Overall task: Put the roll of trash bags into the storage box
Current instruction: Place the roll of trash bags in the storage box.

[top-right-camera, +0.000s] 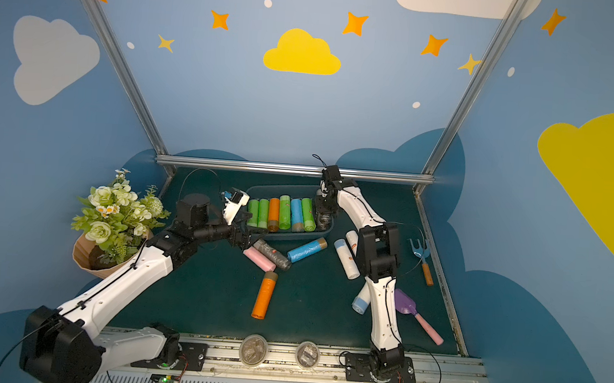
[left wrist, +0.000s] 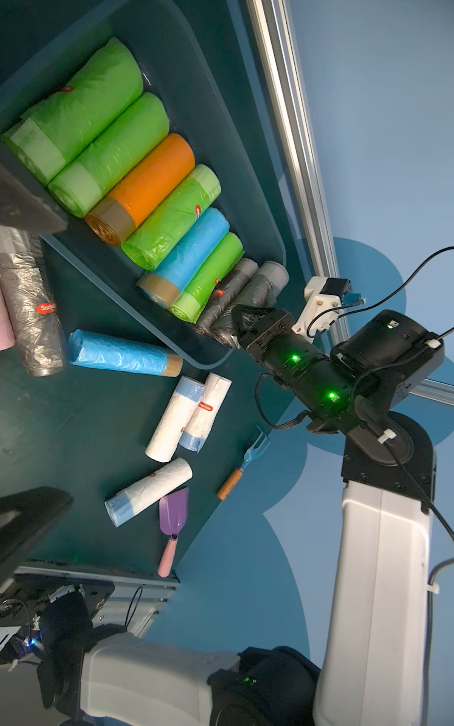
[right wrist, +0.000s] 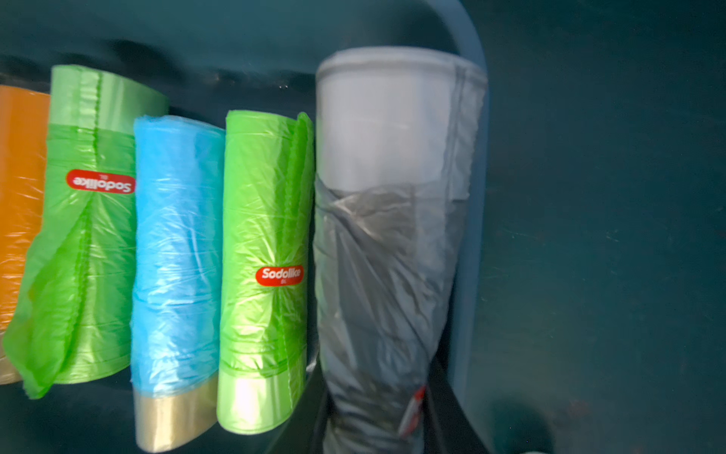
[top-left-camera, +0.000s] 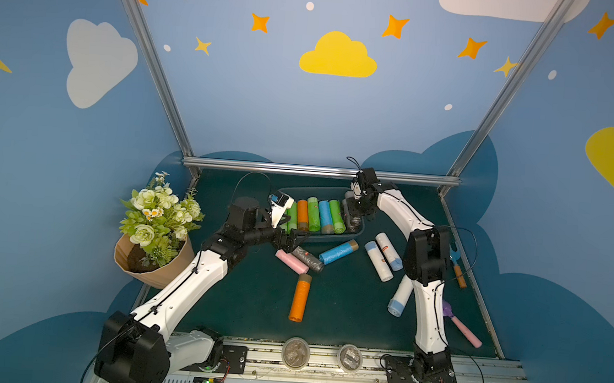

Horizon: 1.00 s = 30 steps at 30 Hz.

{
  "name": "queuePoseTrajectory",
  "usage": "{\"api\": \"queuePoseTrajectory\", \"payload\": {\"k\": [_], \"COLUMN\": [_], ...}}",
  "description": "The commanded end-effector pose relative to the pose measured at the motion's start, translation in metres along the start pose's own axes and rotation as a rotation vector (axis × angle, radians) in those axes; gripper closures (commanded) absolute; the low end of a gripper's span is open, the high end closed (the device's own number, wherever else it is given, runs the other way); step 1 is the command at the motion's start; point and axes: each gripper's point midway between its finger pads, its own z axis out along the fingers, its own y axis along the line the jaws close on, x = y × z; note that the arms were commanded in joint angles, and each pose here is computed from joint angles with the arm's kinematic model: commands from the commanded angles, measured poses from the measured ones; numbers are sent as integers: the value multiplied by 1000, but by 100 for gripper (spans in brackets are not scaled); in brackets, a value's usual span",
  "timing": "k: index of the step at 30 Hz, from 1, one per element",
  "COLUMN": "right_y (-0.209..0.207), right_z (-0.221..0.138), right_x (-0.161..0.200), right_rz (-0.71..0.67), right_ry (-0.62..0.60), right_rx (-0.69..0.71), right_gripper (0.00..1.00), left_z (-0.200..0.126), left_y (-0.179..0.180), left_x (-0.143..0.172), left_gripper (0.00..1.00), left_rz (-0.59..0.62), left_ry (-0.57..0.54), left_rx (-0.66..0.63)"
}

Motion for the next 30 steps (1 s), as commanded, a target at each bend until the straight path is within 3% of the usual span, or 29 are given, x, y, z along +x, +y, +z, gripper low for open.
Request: {"api": "queuePoseTrajectory", "payload": {"k": [1, 13, 30], "right_y": [-9, -12, -11], "right_z": [4, 10, -15], "right_x": [3, 7, 4], "right_rz": [23, 36, 16], "right_ry": [38, 63, 39], "right_rx": [14, 25, 35], "right_gripper": [73, 62, 49], "left_z": [-2, -3, -1], "left_y": [-4, -8, -10], "left_x": [-13, -15, -13], "left_gripper": [0, 0, 0], "left_rz": [9, 8, -6], "left_ry": [-26, -32, -25], "left_rx": [21, 41, 64]}}
